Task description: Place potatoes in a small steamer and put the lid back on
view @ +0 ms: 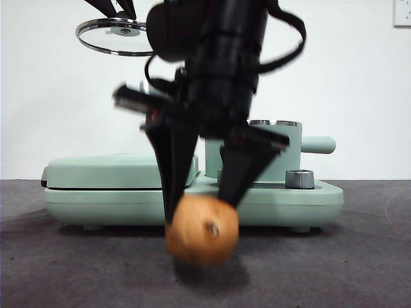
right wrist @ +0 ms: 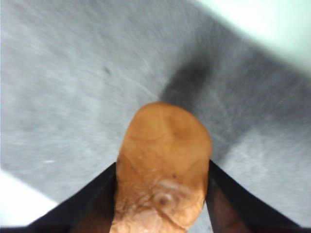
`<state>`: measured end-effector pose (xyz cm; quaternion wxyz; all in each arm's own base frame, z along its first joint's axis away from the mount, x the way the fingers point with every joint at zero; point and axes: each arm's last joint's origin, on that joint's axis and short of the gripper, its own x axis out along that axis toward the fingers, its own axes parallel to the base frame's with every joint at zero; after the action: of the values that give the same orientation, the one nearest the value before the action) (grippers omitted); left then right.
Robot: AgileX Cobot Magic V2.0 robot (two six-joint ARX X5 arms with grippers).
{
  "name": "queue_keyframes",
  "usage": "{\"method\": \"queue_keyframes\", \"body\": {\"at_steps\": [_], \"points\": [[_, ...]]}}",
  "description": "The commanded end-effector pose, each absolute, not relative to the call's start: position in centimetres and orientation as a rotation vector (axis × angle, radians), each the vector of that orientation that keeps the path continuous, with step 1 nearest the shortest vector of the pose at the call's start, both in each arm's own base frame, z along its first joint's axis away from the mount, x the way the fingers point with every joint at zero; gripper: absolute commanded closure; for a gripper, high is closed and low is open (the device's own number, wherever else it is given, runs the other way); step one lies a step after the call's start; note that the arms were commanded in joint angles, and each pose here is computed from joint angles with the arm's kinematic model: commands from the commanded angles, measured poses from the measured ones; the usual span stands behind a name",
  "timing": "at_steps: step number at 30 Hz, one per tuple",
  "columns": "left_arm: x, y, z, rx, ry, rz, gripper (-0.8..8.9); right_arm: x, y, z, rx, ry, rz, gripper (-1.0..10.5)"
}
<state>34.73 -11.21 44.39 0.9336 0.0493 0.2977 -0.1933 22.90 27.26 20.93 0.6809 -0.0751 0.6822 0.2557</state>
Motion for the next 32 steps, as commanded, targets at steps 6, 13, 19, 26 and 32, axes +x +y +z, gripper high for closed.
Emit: {"method": "queue_keyframes", "body": {"at_steps": [6,13,19,26,32], "points": [[34.6,-11.3,45.3,0.094,0.571,-0.402,7.96,27.2,25.8,28.7,-0.192,1.359,0.586,8.3],[34.6,-11.3,45.2,0.096,0.576,-0.401,7.96,31.0,22.8,34.4,-0.127,1.159,0.537,8.3],[34.6,-11.3,45.2,0.096,0.578,-0.402,7.96,35.1,20.8,35.4,-0.076,1.071,0.481,8.3],[34.6,-11.3,45.2,0.096,0.579,-0.403,7.96,39.3,19.2,32.9,-0.041,1.088,0.413,8.3],[34.6,-11.3,45.2,0.095,0.579,-0.402,7.96,40.9,18.6,30.3,-0.018,1.164,0.412,8.3]]}}
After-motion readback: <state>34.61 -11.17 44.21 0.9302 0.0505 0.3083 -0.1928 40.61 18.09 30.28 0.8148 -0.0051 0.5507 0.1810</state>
